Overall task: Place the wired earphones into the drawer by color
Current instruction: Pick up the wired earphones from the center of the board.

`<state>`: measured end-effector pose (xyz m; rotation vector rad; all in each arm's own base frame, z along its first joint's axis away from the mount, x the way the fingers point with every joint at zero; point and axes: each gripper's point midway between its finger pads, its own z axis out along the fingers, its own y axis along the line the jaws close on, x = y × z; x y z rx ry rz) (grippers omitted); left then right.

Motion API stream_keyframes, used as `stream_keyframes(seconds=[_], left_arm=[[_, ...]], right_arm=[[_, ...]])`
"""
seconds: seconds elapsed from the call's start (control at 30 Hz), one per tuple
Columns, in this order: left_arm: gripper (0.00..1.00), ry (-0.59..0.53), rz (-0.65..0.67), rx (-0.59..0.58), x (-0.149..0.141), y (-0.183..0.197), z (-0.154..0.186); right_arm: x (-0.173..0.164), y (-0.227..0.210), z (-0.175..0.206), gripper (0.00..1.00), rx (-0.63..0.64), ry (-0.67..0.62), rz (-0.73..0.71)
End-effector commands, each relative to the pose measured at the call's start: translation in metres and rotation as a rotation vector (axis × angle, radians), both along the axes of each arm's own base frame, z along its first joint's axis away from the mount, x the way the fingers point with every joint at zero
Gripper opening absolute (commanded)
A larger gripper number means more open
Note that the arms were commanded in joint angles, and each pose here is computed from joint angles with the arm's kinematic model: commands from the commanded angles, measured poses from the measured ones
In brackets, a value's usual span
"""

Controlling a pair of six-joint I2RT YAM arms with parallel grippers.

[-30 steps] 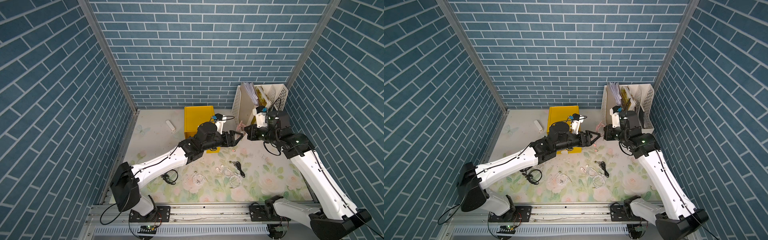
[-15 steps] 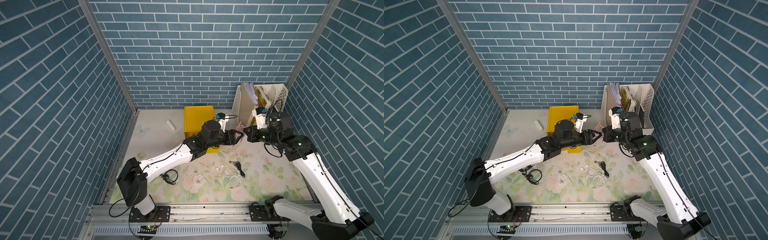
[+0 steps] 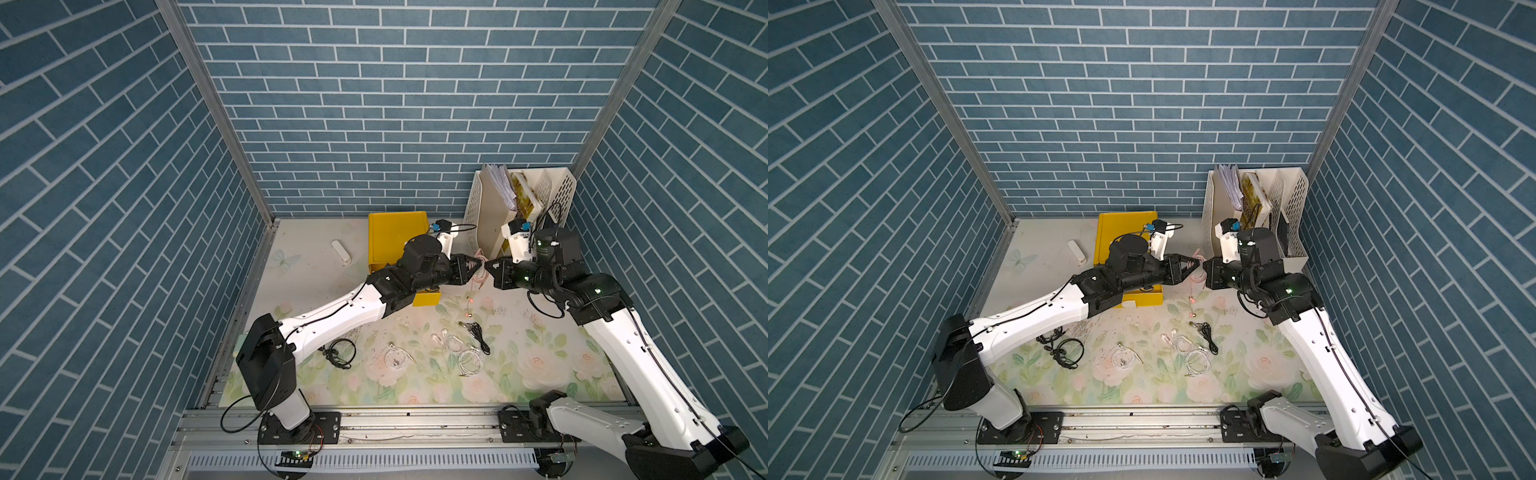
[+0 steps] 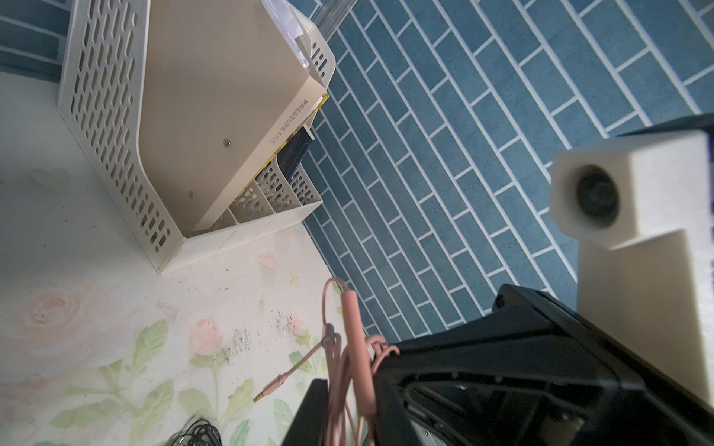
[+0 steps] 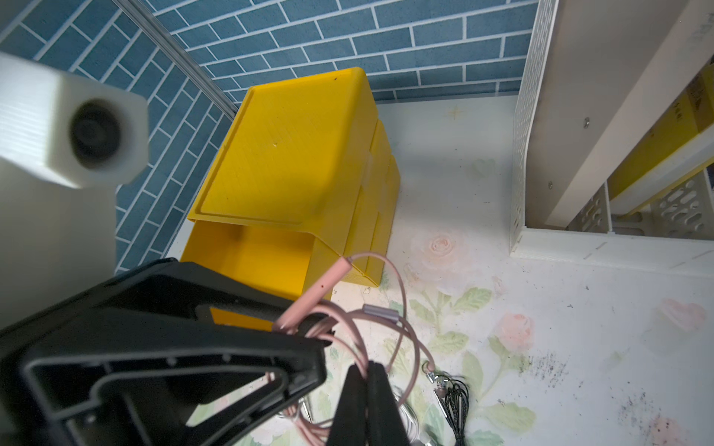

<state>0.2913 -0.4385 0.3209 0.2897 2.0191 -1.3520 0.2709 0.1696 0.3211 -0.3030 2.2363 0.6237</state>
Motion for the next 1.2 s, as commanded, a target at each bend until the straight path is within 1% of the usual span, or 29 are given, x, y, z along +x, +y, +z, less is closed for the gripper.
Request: stream_keyframes(seconds=[0.0,0.03,0.17,0.27,0.43,0.57,0.63,0.67,0.7,0.8,0.9,1.03,1.17], left_arm=[[0.19,-0.016,-0.009,0.0,0.003,-0.002,0.004],[0.16,-0.017,-0.009,-0.002,0.003,-0.001,0.004],[0.08,-0.018,-0.018,-0.009,0.001,-0.002,0.007],[0.06,-0.024,-0.018,-0.017,0.0,0.001,0.012],[0.06,-0.04,-0.003,-0.017,-0.001,0.008,0.02],[0.07,-0.05,0.011,-0.007,-0.001,0.017,0.026],[0.07,-0.057,0.02,0.0,-0.001,0.023,0.03],[0.07,-0.061,0.027,0.006,-0.001,0.027,0.031],[0.07,-0.064,0.034,0.011,-0.001,0.031,0.033],[0.07,-0.07,0.056,0.022,0.001,0.045,0.038],[0.08,-0.086,0.083,0.025,0.003,0.063,0.049],[0.1,-0.114,0.125,0.019,0.01,0.089,0.07],[0.11,-0.128,0.143,0.014,0.015,0.105,0.085]], right_arm=[[-0.004,0.004,0.007,0.0,0.013,-0.029,0.03],[-0.004,0.004,0.006,0.0,0.014,-0.028,0.031],[-0.002,0.004,0.004,0.0,0.011,-0.03,0.026],[-0.002,0.005,0.004,0.01,0.017,-0.034,0.03],[-0.001,0.006,0.008,0.24,0.023,-0.054,0.032],[0.0,0.004,0.012,0.47,0.026,-0.073,0.025],[0.001,0.003,0.016,0.57,0.027,-0.085,0.018],[0.001,0.003,0.019,0.6,0.028,-0.093,0.014],[0.001,0.002,0.021,0.6,0.027,-0.099,0.014],[0.002,-0.002,0.029,0.67,0.009,-0.122,0.002],[0.002,-0.008,0.038,0.72,-0.006,-0.149,-0.017],[0.002,-0.009,0.044,0.73,-0.003,-0.161,-0.024],[0.003,-0.009,0.043,0.73,-0.003,-0.158,-0.026]])
